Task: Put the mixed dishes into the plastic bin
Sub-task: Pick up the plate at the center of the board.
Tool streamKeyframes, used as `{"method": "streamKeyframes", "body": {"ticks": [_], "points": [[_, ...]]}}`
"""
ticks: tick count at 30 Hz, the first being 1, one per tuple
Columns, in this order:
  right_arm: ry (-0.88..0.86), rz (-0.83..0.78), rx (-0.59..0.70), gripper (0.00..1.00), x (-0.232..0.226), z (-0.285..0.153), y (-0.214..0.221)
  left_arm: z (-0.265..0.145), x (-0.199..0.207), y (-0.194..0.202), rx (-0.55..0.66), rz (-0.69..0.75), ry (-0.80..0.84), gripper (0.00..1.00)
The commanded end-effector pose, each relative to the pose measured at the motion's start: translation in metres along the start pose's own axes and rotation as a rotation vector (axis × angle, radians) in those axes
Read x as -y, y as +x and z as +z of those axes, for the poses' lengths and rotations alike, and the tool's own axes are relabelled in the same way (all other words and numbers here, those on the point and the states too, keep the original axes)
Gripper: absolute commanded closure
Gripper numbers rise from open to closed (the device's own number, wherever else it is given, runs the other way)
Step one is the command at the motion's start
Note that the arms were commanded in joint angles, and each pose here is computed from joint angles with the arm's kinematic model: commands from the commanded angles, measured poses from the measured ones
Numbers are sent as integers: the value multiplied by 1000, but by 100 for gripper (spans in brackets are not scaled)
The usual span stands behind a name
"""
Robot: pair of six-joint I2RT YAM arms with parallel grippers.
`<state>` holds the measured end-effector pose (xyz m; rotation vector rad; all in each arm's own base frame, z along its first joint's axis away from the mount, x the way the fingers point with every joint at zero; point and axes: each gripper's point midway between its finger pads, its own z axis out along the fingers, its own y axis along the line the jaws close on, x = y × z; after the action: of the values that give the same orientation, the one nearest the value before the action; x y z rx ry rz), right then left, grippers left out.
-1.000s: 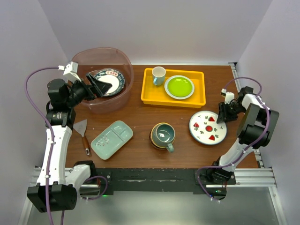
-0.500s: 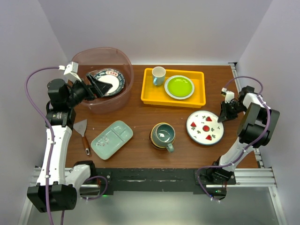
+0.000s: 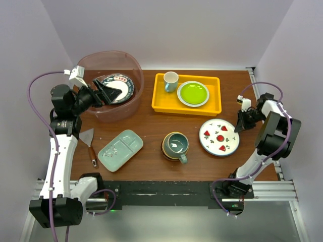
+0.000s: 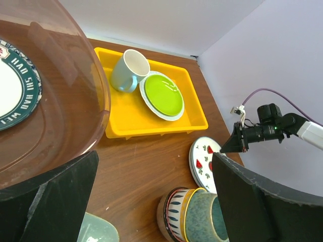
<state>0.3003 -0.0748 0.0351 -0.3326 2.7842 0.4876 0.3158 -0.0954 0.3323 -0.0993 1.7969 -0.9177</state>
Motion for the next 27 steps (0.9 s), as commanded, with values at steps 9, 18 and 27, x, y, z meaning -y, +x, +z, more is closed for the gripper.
{"method": "streamKeyframes", "body": {"ticks": [9,18,27], "points": [[53,-94,105,100,-12,-47,-30,0,12,-3,9,16,62,0],[128,-99,85,100,1,-52,-30,0,15,-2,7,16,80,0],[212,-98,32,100,24,-45,-22,1,16,-1,4,10,89,0]]}}
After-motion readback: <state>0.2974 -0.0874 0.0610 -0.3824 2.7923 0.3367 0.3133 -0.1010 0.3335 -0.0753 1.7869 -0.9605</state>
